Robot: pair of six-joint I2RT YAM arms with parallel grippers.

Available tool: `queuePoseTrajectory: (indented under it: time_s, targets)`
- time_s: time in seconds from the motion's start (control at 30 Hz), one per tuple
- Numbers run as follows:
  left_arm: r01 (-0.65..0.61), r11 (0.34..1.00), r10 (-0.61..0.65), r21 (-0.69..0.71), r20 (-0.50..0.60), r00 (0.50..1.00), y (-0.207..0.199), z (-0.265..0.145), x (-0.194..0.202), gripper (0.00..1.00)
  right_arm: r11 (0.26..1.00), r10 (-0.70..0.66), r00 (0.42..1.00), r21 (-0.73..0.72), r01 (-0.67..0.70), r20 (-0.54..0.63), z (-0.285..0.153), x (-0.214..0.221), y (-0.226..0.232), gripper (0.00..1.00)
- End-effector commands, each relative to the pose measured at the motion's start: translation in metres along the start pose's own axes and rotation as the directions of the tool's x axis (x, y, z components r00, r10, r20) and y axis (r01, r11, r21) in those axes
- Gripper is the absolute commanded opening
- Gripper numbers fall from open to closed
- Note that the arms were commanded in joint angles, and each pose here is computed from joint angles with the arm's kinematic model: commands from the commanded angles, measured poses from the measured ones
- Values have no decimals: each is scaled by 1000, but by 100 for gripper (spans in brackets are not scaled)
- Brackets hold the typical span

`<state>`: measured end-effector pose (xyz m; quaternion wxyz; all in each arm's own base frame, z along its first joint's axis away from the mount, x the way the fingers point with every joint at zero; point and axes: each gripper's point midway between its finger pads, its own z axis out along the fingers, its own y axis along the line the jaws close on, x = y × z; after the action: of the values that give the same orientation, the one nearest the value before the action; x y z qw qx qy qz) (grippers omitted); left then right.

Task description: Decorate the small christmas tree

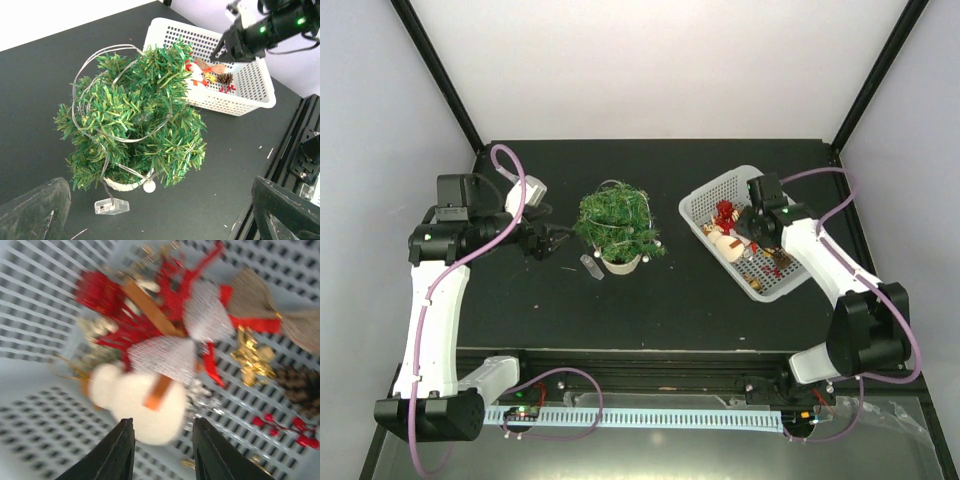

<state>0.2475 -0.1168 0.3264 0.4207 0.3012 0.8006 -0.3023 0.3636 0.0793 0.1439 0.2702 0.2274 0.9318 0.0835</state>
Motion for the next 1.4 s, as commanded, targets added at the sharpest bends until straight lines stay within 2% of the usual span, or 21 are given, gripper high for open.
queuePoseTrajectory:
  time_s: [0.0, 0.27, 0.5, 0.6, 0.9, 1.17, 1.27, 1.37]
  targets:
    - [-18, 1000, 17, 20, 38, 999, -6, -6, -14, 99, 983, -41, 997, 176, 53, -68, 10, 32, -47, 35]
    - [-16, 1000, 16, 15, 36, 999, -5, -7, -14, 99, 977, -106, 983, 166, 132, -153, 0, 82, -54, 35]
    - [-15, 1000, 14, 20, 41, 999, -6, -7, -15, 99, 975, -199, 949, 46, 216, -242, -21, 123, -23, 36]
    - [-16, 1000, 15, 24, 43, 999, -6, -7, -14, 99, 977, -207, 942, -12, 212, -266, -20, 130, -7, 35]
    - [-14, 1000, 13, 23, 43, 999, -8, -7, -11, 99, 974, -198, 946, -163, 159, -257, -18, 111, 54, 35]
    - [-10, 1000, 9, 22, 37, 999, -3, -4, -8, 99, 943, -195, 925, -323, 85, -326, -7, 126, 91, 35]
    - [-6, 1000, 5, 24, 34, 999, -3, -3, -7, 99, 942, -194, 934, -322, 92, -301, -6, 118, 96, 33]
    - [-2, 1000, 2, 20, 30, 1000, -1, -2, -6, 99, 945, -198, 960, -298, 134, -196, -18, 91, 99, 33]
